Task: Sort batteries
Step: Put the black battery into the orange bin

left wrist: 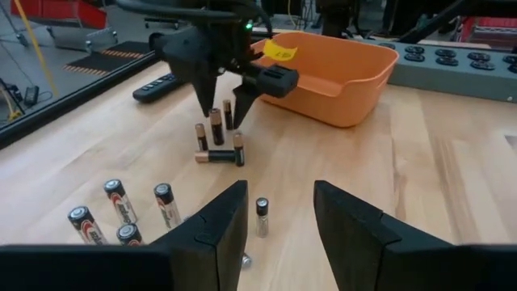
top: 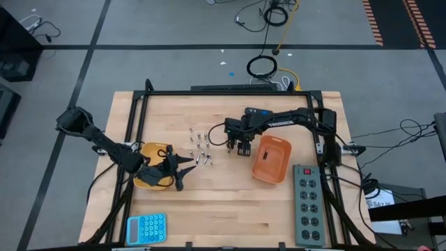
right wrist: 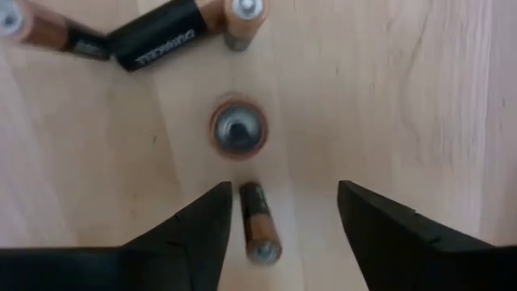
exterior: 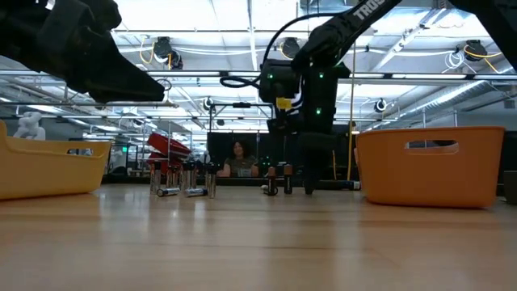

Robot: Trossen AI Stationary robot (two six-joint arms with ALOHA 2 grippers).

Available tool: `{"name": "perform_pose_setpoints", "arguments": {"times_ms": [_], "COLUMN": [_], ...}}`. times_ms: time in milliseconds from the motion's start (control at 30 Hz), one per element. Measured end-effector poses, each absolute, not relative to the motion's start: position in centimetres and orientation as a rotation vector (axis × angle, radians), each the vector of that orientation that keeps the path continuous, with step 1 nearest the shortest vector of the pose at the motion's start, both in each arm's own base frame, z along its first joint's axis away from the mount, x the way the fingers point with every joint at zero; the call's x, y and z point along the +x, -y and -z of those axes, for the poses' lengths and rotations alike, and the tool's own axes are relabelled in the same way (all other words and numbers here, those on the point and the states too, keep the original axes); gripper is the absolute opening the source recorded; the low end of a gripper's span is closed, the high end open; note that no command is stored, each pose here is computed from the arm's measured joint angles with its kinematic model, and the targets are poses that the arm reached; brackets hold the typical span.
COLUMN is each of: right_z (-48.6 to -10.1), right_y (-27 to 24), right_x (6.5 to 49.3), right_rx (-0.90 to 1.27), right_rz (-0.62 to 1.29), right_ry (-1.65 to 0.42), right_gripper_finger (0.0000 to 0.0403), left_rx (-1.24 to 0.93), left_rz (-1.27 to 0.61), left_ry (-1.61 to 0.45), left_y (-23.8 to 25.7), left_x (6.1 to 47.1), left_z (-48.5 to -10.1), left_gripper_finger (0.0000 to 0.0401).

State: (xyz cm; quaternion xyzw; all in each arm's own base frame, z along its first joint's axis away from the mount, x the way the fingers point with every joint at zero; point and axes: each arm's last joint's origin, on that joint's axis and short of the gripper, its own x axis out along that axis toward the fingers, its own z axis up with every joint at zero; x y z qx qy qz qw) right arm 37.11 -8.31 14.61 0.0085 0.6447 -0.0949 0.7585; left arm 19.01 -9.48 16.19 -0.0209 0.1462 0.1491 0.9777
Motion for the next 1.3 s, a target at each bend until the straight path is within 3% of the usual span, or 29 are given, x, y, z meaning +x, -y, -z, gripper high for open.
{"name": "perform_pose_setpoints", "arguments": {"times_ms": [200, 400, 467, 600, 767, 900, 1033, 1300], "right_z": [-14.0, -14.0, -14.2, -16.7, -24.7, -29.1, -27.5, -22.7], "right_y": [8.5, 8.5, 8.4, 8.0, 5.4, 2.3, 0.1, -2.4], "right_x": [37.3, 37.1, 37.0, 36.9, 36.7, 34.6, 33.0, 31.7], "right_rx": [0.022, 0.026, 0.027, -0.022, -0.197, -0.163, 0.022, -0.001], "right_rz": [0.168, 0.141, 0.136, 0.167, 0.291, 0.376, 0.352, 0.365], "right_ry": [-1.407, -1.434, -1.433, -1.509, -1.462, -1.51, -1.668, -1.759], "right_gripper_finger": [0.0144, 0.0024, 0.0017, 0.0017, 0.0017, 0.0016, 0.0037, 0.0199], "left_rx": [0.001, 0.017, 0.02, 0.046, 0.056, 0.041, 0.073, 0.102], "left_rz": [-0.294, -0.295, -0.295, -0.29, -0.291, -0.264, -0.308, -0.32], "left_ry": [-0.3, -0.317, -0.319, -0.321, -0.322, -0.344, -0.351, -0.358], "left_y": [9.5, 9.4, 9.4, 9.4, 9.1, 8.6, 7.8, 7.4], "left_x": [19.0, 18.9, 18.9, 18.9, 19.2, 19.5, 19.8, 20.0], "left_z": [-16.2, -16.0, -16.0, -16.0, -16.1, -16.0, -16.0, -16.0], "left_gripper_finger": [0.0153, 0.0153, 0.0153, 0.0153, 0.0153, 0.0153, 0.0153, 0.0153]}}
